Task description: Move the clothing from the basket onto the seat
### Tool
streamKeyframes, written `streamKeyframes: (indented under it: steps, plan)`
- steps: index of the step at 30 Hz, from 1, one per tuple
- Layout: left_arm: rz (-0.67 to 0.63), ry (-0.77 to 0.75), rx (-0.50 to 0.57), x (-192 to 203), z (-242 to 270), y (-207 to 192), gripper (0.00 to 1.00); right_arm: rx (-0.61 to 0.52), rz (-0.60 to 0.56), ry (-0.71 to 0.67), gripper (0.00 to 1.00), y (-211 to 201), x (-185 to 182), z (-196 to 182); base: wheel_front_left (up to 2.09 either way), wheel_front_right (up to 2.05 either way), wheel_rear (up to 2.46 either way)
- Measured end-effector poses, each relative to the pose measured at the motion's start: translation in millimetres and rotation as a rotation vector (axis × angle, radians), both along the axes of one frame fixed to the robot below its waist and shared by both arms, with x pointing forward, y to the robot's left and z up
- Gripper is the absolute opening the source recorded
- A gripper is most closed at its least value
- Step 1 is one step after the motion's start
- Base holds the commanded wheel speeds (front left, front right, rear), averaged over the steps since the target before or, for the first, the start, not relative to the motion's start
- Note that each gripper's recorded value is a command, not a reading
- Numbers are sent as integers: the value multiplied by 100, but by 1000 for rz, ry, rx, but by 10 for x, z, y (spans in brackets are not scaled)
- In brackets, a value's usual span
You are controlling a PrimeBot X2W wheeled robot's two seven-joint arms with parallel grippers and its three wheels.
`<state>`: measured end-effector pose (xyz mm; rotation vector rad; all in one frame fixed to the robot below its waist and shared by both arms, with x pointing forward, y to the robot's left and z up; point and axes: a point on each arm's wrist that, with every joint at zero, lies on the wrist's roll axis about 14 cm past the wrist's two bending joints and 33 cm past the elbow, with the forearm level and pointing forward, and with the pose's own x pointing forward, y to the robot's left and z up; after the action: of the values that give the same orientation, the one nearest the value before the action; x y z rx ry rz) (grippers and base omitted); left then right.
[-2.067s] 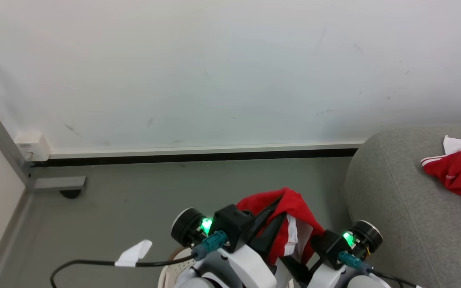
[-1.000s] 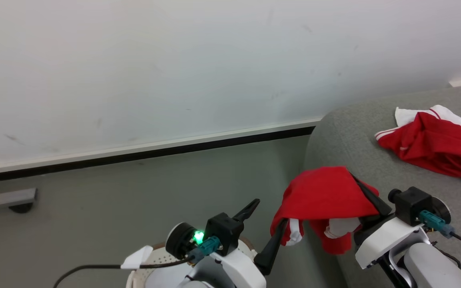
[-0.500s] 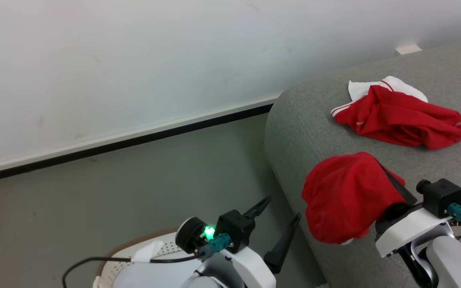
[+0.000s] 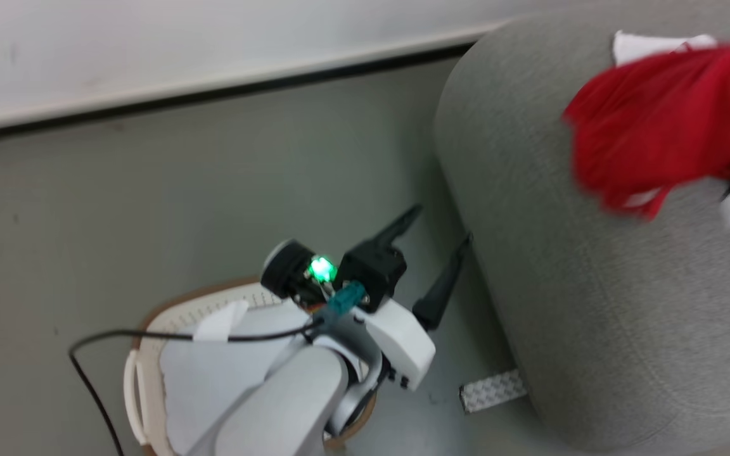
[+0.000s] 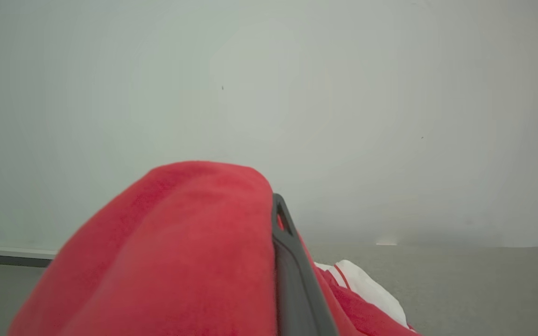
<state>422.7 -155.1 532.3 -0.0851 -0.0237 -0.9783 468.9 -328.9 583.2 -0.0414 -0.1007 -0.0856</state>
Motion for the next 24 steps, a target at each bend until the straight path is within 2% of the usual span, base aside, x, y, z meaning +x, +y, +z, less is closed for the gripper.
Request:
streamKeyframes:
  steps: [6, 9, 11, 13, 16, 20, 22, 23, 24]
  plan:
    - [86, 17, 16, 534, -284, 165, 100, -66, -125, -55, 0, -592, 578, 461, 0, 0, 0]
    - [116, 25, 11, 739, -428, 238, 100, -93, -231, -85, 0, -1012, 730, 689, 0, 0, 0]
    - [139, 39, 2, 860, -532, 293, 100, -116, -303, -70, 0, -1278, 778, 696, 0, 0, 0]
    - [163, 49, 6, 970, -651, 352, 100, -139, -367, -25, 0, -1495, 801, 539, 0, 0, 0]
    - [191, 69, 1, 1092, -819, 435, 100, -131, -440, 67, 0, -1698, 805, 66, 0, 0, 0]
    - [218, 87, 15, 1173, -1033, 538, 100, -45, -498, 220, 0, -1723, 715, -801, 0, 0, 0]
    - [232, 93, 19, 1195, -1097, 588, 100, -3, -508, 274, 0, -1657, 666, -1117, 0, 0, 0]
    - [235, 93, 17, 1200, -1104, 601, 100, 1, -507, 287, 4, -1629, 650, -1188, 0, 0, 0]
    - [235, 88, 23, 1201, -1105, 614, 100, -7, -501, 305, 27, -1606, 624, -1239, 0, 0, 0]
